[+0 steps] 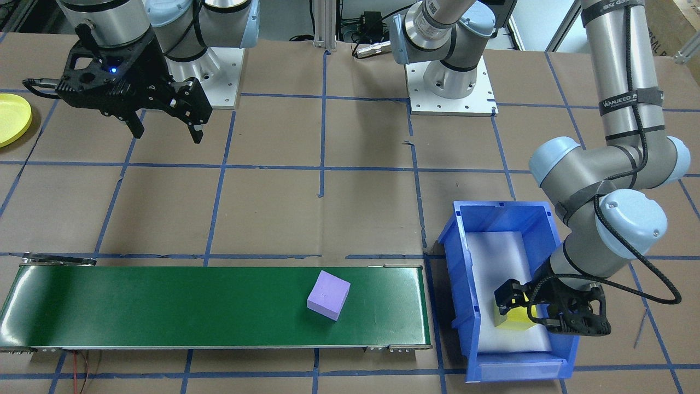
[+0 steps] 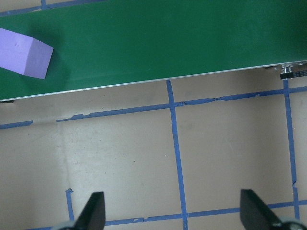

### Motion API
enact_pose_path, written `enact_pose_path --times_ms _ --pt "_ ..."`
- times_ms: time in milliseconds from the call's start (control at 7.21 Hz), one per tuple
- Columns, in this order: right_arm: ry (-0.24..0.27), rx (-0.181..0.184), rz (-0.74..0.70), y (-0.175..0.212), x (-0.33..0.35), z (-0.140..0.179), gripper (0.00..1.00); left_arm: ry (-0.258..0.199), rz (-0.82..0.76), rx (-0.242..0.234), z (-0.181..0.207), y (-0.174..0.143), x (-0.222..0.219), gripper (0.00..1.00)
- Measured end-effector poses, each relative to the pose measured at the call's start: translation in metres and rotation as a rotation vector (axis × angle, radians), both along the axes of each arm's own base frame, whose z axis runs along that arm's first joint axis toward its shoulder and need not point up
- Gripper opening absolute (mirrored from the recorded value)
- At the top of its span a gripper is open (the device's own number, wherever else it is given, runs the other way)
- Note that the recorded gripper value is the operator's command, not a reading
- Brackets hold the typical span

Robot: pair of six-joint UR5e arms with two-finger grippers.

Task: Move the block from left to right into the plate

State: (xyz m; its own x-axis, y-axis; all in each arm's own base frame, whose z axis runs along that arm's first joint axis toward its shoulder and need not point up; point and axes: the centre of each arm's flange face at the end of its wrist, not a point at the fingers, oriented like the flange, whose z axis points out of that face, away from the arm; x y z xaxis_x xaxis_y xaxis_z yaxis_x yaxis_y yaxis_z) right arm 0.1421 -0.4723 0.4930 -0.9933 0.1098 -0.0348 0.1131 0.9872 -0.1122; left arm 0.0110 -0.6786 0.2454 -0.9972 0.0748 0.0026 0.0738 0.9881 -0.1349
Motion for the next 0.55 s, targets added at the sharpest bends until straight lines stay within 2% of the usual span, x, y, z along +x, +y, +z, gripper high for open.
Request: enact_pose_path --times_ms 139,277,416,554 --pt "0.0 0.0 0.0 0.0 0.0001 0.0 1.0 -0.002 -0.001 -0.013 -0.0021 -0.002 0.0004 0.63" --pt "-0.001 0.0 0.0 0.0 0.0001 0.0 1.0 -0.004 -0.001 -0.017 -0.0038 -0.0028 0.0006 0.34" --pt "-0.001 0.0 0.0 0.0 0.0001 0.0 1.0 -0.004 -0.002 -0.017 -0.0052 -0.003 0.0005 0.2" --pt "-0.001 0.0 0.0 0.0 0.0001 0.0 1.0 -0.005 -0.003 -0.021 -0.0034 -0.0031 -0.0002 0.2"
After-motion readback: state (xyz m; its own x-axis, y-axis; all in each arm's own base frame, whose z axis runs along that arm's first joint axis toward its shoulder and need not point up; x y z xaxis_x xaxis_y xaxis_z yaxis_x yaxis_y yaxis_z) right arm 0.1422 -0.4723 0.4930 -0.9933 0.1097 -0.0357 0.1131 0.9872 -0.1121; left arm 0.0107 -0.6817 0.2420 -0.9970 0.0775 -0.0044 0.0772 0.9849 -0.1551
